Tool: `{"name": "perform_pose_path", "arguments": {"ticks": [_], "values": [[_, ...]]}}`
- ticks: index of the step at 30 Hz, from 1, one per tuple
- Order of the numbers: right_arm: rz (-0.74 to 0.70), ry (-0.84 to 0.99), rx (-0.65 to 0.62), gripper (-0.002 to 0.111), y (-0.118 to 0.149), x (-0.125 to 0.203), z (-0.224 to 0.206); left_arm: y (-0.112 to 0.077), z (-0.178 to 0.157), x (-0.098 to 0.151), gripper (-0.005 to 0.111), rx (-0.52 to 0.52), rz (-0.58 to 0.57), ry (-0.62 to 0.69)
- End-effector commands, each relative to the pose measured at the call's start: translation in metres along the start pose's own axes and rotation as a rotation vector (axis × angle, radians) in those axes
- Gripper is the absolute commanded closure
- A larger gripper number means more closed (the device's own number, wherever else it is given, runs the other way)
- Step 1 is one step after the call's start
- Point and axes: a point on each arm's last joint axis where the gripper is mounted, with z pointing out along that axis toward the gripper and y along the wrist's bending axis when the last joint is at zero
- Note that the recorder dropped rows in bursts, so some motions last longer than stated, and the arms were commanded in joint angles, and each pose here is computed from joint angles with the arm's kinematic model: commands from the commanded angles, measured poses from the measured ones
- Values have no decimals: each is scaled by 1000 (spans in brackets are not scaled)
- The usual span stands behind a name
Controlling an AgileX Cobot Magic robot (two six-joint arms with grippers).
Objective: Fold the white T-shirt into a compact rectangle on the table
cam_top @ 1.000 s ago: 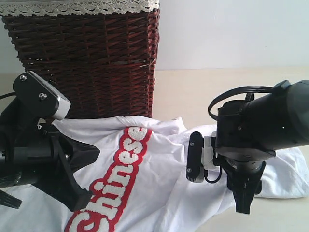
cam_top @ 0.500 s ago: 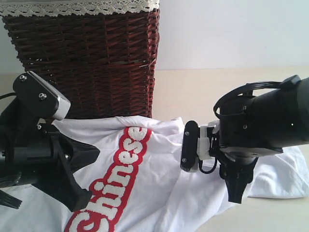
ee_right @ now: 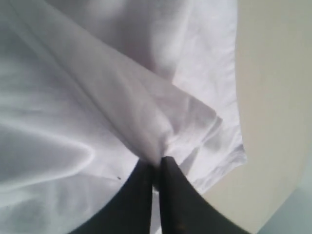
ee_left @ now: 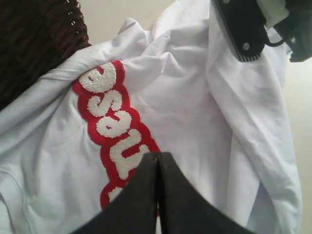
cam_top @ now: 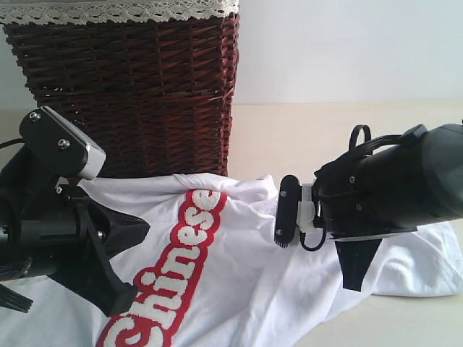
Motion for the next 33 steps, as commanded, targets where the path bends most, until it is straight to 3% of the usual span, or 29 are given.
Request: {"name": "perform_pose_path", "arguments": {"ticks": [1,4,9,17,20,27,31,33], "values": [[-9,63,44,108,-10,11,-11,-1,0,1,107,3,5,1],[-3,38,5,108,-15,18,-27,-1,0,1,107,3,5,1],[-46,-11,-173,108,-12,33,-57,-1,0,1,107,3,5,1],[-112,89,-330,108,-13,82,-106,-1,0,1,107,4,7,3],[-101,-7,-435,108,-5,88,-121,-1,0,1,107,4,7,3],[-139,-57,-524,108,18,108,-125,-1,0,1,107,4,7,3],[-165,-18,-616,108,46,124,-115,-1,0,1,107,4,11,3],[-193,-85,-729,108,61,127,-119,-1,0,1,107,4,11,3]]}}
